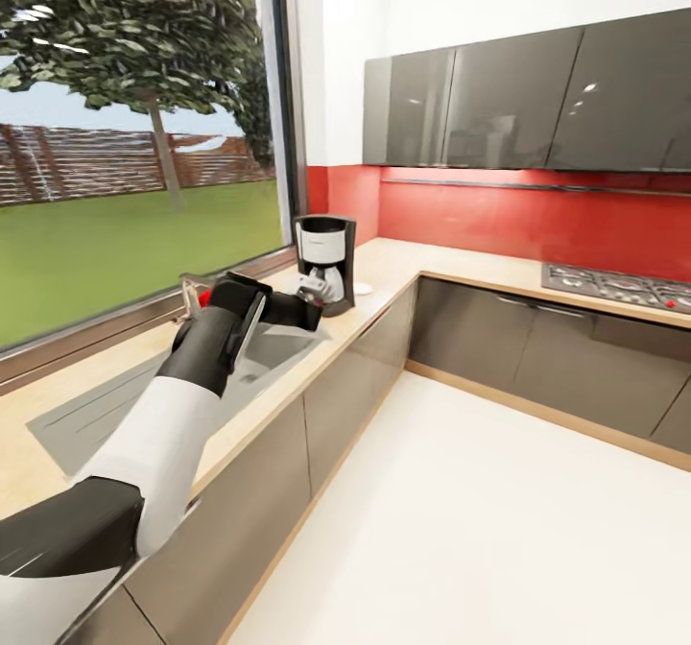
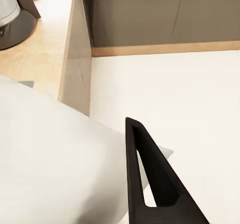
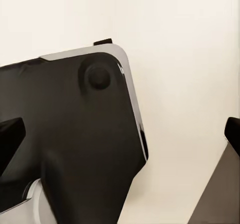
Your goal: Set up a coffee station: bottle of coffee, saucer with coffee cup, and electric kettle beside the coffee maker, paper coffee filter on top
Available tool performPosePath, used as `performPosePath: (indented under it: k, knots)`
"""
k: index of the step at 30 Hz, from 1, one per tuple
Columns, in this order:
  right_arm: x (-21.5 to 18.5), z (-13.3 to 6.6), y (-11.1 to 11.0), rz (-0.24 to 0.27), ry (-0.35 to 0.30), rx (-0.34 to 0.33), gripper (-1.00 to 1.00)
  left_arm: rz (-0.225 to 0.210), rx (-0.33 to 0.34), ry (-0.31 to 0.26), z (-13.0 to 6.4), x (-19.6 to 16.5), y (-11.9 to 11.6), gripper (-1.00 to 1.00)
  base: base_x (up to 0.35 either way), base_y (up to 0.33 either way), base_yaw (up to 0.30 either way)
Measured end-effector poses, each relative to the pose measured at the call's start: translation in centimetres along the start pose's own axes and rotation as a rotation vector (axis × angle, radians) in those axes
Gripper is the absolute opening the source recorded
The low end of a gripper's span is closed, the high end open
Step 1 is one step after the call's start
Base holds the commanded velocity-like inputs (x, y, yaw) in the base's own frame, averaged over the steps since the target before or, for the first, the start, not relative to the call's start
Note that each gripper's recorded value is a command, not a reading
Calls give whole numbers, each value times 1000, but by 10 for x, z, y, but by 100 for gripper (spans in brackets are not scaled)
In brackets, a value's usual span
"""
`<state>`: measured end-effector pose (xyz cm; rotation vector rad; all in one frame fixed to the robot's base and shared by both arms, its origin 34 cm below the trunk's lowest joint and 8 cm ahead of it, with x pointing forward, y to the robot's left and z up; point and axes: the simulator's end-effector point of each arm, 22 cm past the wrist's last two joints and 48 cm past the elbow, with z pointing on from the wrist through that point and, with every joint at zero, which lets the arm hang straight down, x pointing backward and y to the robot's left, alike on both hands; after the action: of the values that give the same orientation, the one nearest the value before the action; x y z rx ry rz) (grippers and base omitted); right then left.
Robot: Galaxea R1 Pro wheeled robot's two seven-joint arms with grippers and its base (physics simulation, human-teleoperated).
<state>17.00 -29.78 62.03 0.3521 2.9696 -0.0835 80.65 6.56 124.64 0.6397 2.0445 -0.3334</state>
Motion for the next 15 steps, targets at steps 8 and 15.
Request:
performPosePath:
  k: [8, 15]
  knots:
    - [0, 0, -1, -1, 0, 3, 100, 0, -4, 2, -1, 0, 1, -100, 300, -123, 0]
    - [0, 0, -1, -1, 0, 3, 100, 6, -8, -9, -3, -8, 2, -100, 176, -90, 0]
